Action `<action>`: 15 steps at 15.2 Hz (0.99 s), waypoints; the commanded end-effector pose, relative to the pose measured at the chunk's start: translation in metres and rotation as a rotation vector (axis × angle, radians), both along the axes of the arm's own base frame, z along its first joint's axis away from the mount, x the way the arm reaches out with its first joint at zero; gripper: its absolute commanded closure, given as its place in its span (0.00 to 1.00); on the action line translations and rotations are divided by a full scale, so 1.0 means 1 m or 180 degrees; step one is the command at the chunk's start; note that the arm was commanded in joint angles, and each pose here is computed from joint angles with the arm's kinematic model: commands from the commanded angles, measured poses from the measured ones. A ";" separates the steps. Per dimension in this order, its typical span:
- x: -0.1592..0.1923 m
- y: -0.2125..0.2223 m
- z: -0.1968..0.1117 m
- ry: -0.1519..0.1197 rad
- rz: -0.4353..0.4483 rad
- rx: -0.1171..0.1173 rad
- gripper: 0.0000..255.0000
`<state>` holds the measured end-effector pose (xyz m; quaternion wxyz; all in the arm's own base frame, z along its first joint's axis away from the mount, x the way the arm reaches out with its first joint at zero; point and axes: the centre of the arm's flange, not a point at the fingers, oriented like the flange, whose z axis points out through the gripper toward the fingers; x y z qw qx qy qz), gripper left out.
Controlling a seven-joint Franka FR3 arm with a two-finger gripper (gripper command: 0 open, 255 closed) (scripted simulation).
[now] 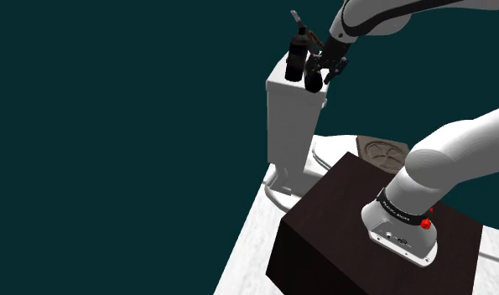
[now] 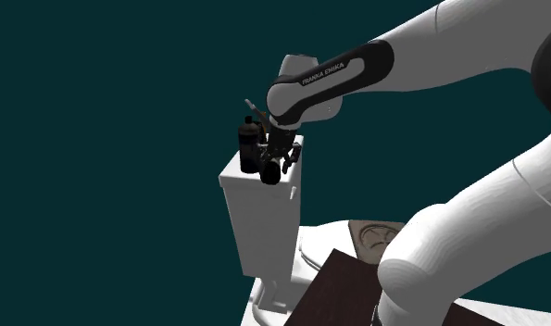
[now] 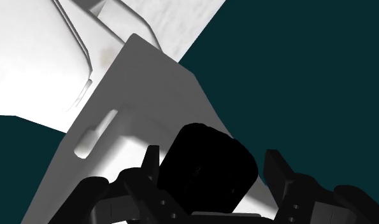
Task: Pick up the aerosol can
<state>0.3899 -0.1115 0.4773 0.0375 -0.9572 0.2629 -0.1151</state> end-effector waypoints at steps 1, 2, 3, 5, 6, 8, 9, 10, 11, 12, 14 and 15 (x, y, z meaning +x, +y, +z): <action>0.000 0.000 0.007 0.0003 0.0000 0.0000 1.00; 0.000 0.000 0.013 0.0003 0.0000 0.0000 1.00; 0.000 0.000 0.018 0.0003 0.0000 0.0000 1.00; 0.000 0.000 0.028 0.0003 0.0000 0.0000 1.00; 0.000 0.000 0.034 0.0003 0.0000 0.0000 1.00; 0.000 0.000 0.044 0.0003 0.0000 0.0000 1.00; 0.000 0.000 0.050 0.0003 0.0000 0.0000 1.00; 0.000 0.000 0.055 0.0003 0.0000 0.0000 1.00; 0.000 0.000 0.060 0.0003 0.0000 0.0000 1.00; 0.000 0.000 0.065 0.0003 0.0000 0.0000 1.00; 0.000 0.000 0.076 0.0003 0.0000 0.0000 1.00; 0.000 0.000 0.077 0.0003 0.0000 0.0000 1.00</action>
